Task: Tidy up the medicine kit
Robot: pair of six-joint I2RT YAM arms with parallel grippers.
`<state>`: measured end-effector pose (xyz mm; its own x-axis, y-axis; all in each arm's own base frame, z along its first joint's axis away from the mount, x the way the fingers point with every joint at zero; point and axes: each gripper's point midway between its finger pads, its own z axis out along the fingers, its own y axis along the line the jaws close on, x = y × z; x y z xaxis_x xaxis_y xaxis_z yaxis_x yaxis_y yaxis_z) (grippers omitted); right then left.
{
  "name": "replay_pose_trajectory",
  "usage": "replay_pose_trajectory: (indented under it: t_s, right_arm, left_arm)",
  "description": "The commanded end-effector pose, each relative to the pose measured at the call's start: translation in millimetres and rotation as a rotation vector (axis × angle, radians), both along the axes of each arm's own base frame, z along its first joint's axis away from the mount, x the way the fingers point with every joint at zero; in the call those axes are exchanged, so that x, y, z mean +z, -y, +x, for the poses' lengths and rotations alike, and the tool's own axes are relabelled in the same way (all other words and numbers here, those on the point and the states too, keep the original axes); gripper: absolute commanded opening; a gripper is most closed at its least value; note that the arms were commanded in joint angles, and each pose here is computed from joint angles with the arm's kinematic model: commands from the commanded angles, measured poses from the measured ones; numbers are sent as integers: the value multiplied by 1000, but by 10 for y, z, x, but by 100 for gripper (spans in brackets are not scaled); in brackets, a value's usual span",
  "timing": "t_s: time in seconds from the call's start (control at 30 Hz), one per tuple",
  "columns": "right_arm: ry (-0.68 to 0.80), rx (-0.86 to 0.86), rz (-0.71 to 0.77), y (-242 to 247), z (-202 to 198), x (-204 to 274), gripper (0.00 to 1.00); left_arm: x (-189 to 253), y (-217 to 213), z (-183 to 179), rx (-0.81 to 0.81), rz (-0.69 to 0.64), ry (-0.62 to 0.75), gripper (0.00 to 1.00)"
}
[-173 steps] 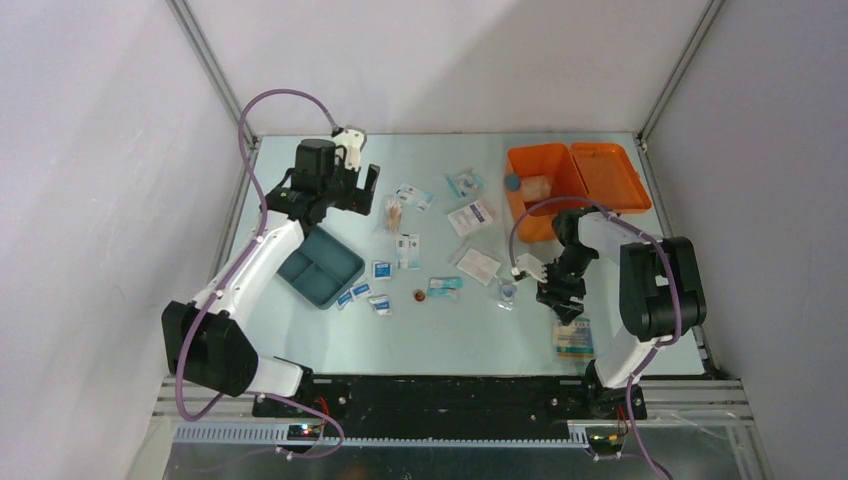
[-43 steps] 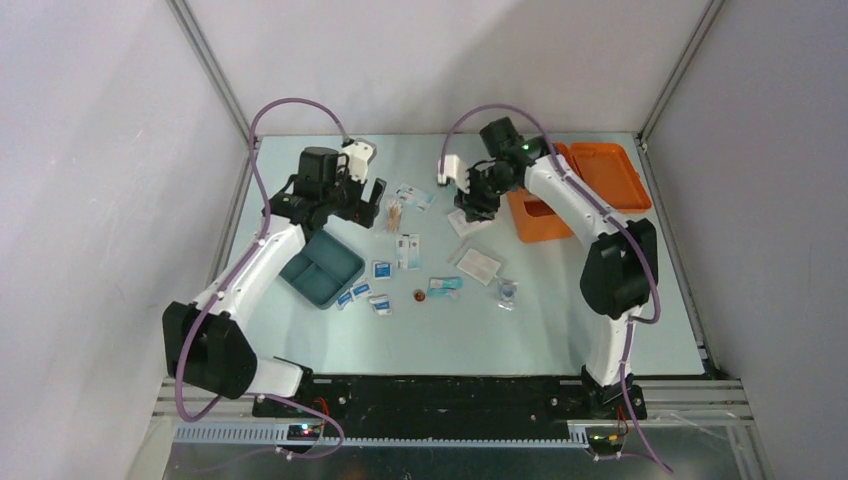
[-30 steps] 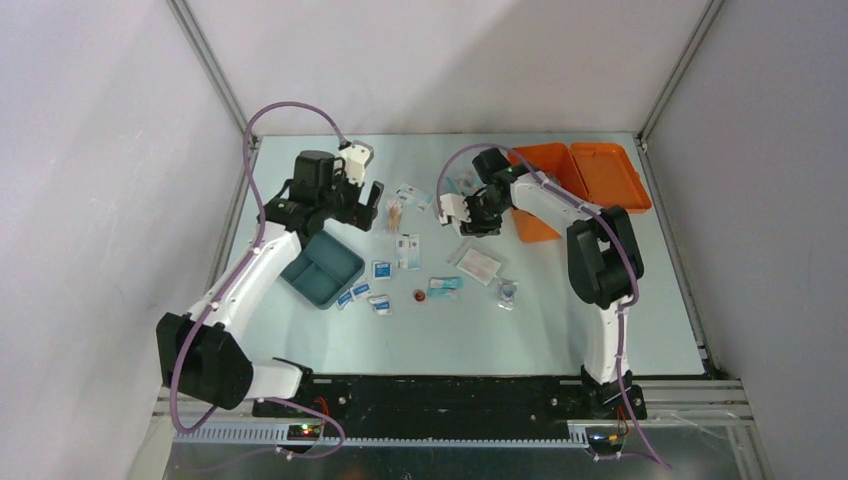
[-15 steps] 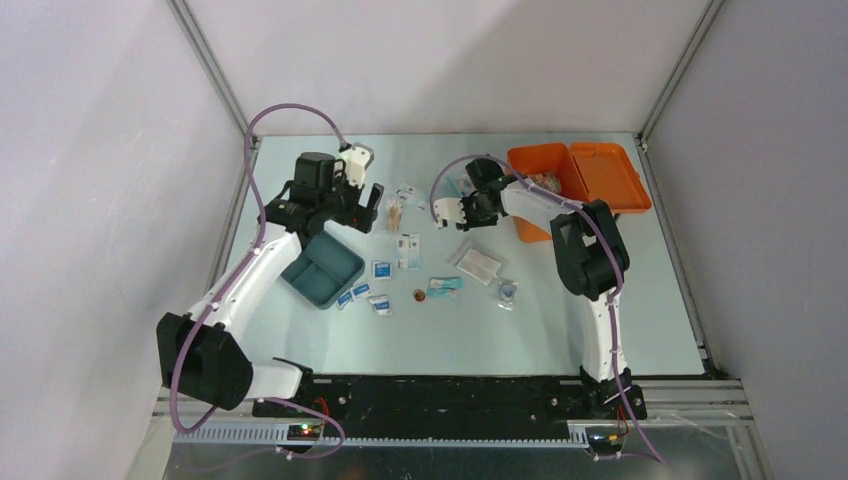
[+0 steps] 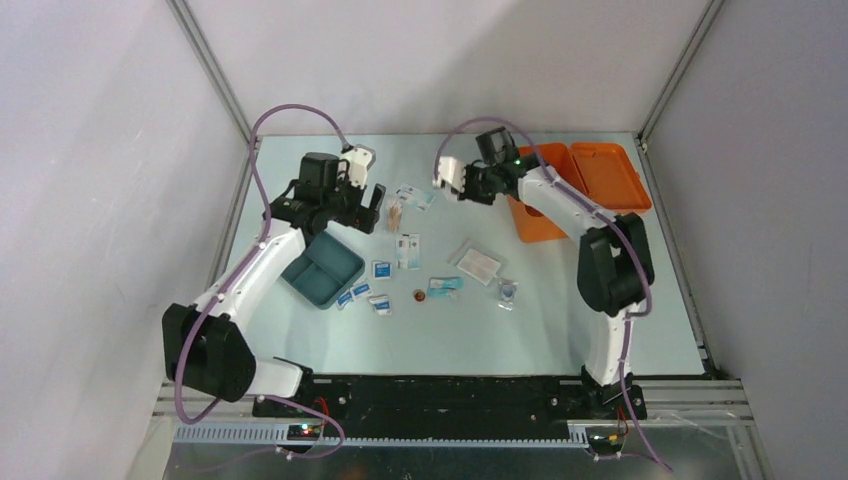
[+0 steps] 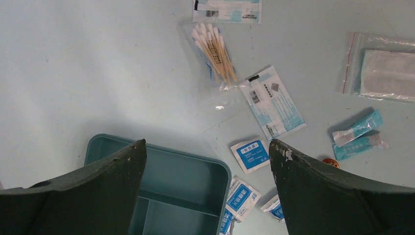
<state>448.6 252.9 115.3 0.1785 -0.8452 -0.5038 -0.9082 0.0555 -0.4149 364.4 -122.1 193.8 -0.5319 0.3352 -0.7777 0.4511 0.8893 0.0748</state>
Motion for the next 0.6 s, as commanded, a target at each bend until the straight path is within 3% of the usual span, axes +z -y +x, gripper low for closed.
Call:
replay_pose_trajectory:
  t_s: [0.0,0.27,0.5,0.57]
  right_arm:
    - [16,-59,275,-182,-168,1177,0]
    - [75,-169,318,332,-291,1819,0]
    - [225,-179,94,1280,-198,1634,0]
    - [206,-160,28,1455,-206,1471,0]
  left_arm:
    - [142,86,122,2,-38,33,100]
    - [131,113,211,10,-40,25,100]
    - [135,135,301,12,-38,24,100]
    - [150,142,331,14,-38,26,100]
